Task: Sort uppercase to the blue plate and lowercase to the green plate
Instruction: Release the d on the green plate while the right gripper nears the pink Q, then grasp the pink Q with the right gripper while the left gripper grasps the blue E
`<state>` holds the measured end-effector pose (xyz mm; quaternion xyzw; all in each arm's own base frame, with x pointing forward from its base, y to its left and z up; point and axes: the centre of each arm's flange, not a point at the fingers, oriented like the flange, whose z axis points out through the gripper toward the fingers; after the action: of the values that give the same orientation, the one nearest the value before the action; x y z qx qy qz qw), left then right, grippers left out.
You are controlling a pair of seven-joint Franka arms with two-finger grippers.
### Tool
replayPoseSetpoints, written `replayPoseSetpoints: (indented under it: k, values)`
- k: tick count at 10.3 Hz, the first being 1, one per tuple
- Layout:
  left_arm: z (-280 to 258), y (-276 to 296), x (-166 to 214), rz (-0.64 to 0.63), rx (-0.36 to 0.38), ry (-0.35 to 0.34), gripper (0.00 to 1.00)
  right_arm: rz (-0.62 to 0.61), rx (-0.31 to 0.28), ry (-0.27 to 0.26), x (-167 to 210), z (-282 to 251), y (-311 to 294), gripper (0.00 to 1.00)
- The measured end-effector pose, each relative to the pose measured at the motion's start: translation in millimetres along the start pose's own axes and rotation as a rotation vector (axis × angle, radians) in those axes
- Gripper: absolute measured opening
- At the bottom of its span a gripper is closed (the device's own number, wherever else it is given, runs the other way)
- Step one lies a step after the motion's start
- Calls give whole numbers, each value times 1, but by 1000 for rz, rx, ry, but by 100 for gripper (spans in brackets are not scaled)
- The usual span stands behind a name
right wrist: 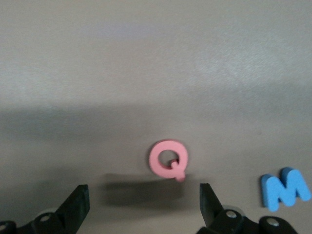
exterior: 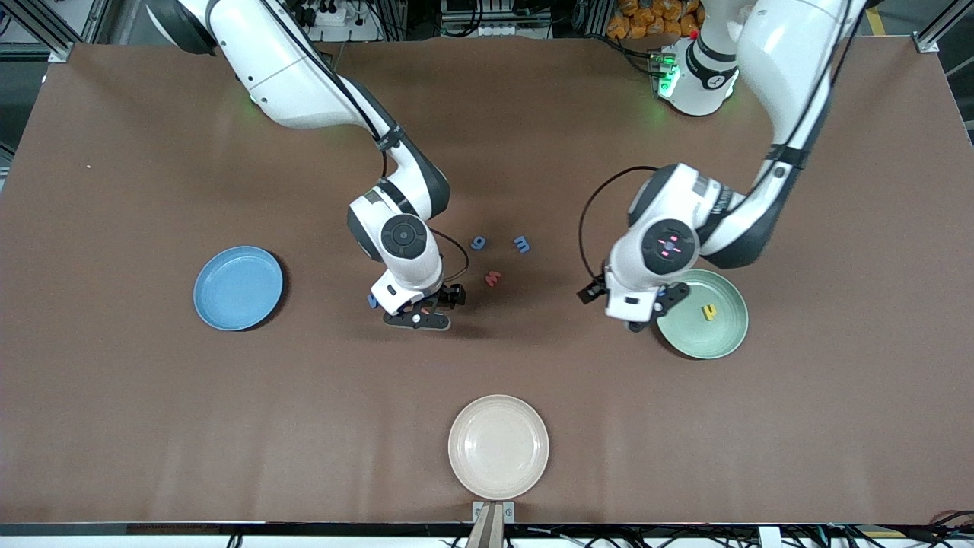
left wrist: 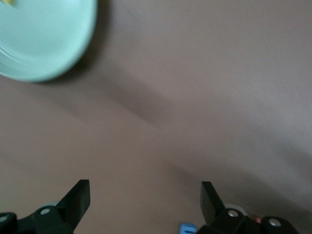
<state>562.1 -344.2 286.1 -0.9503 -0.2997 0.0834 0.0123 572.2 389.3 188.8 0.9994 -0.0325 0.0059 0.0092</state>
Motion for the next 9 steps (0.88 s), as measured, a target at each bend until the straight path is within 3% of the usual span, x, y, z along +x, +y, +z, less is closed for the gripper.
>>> replayPoseSetpoints:
  k: [2, 9]
  values:
    - [34, 17, -38, -11, -56, 11, 100, -36, -20, -33, 1, 16, 21, 100]
    - [92, 40, -101, 9, -45, 36, 100, -39, -11, -26, 10, 16, 31, 100]
